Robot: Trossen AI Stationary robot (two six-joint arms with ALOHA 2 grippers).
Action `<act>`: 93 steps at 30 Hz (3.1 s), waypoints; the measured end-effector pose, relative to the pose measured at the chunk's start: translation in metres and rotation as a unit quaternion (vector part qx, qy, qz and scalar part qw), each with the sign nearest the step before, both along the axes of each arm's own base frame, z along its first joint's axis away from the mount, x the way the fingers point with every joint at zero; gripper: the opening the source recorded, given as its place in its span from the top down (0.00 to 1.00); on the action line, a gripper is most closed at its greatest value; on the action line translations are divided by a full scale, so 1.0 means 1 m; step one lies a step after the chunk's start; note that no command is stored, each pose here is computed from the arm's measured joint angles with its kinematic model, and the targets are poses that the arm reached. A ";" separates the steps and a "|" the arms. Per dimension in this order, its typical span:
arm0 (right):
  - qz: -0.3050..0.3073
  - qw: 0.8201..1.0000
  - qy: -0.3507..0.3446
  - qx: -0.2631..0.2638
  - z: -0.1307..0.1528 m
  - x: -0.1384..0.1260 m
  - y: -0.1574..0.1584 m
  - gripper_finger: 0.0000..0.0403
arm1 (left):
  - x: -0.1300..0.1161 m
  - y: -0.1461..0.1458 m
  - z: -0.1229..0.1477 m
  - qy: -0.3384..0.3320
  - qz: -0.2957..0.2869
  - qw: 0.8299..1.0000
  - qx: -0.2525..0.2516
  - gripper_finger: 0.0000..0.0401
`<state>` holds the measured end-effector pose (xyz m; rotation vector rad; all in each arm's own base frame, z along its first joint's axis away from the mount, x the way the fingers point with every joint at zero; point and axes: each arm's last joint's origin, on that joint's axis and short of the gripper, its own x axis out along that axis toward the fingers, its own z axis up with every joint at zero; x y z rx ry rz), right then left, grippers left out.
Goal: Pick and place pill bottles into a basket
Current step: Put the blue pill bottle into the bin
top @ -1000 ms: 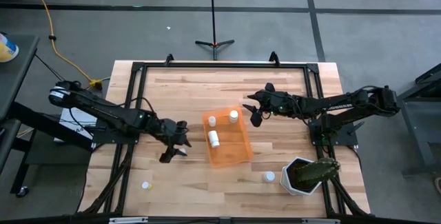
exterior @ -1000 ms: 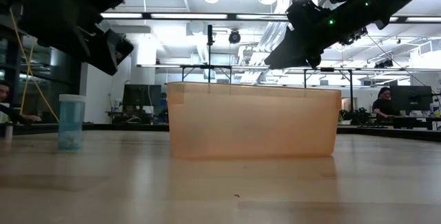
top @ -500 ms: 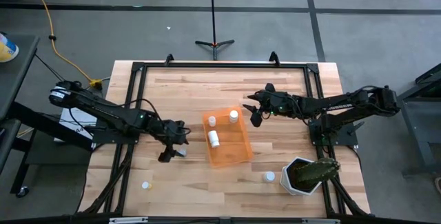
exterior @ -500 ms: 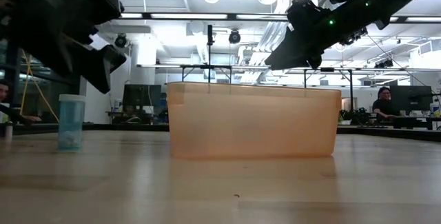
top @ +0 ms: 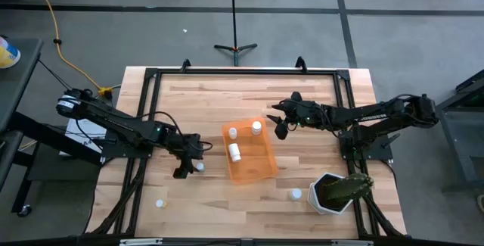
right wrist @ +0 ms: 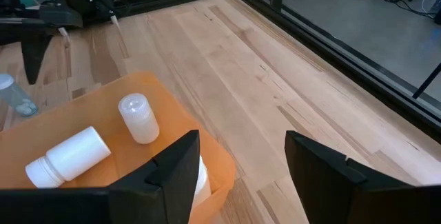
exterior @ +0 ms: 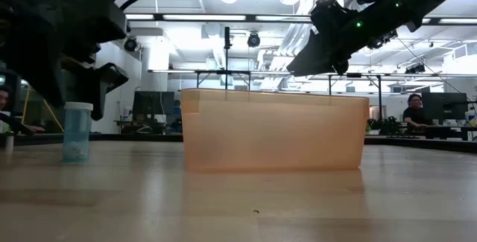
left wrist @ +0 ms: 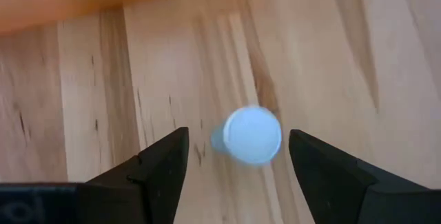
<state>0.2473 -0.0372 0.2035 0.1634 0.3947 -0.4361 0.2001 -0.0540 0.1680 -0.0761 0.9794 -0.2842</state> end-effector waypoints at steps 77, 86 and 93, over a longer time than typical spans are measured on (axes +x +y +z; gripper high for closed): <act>-0.001 1.000 0.007 -0.001 -0.001 -0.001 0.000 0.49 | 0.037 -0.003 0.029 -0.081 -0.015 0.991 0.106 0.63; -0.001 1.000 0.007 -0.001 -0.001 -0.001 0.000 0.49 | 0.055 -0.005 0.075 -0.141 -0.035 0.972 0.185 0.59; -0.001 1.000 0.007 -0.001 -0.001 -0.001 0.000 0.49 | 0.067 0.001 0.092 -0.226 -0.040 0.952 0.203 0.64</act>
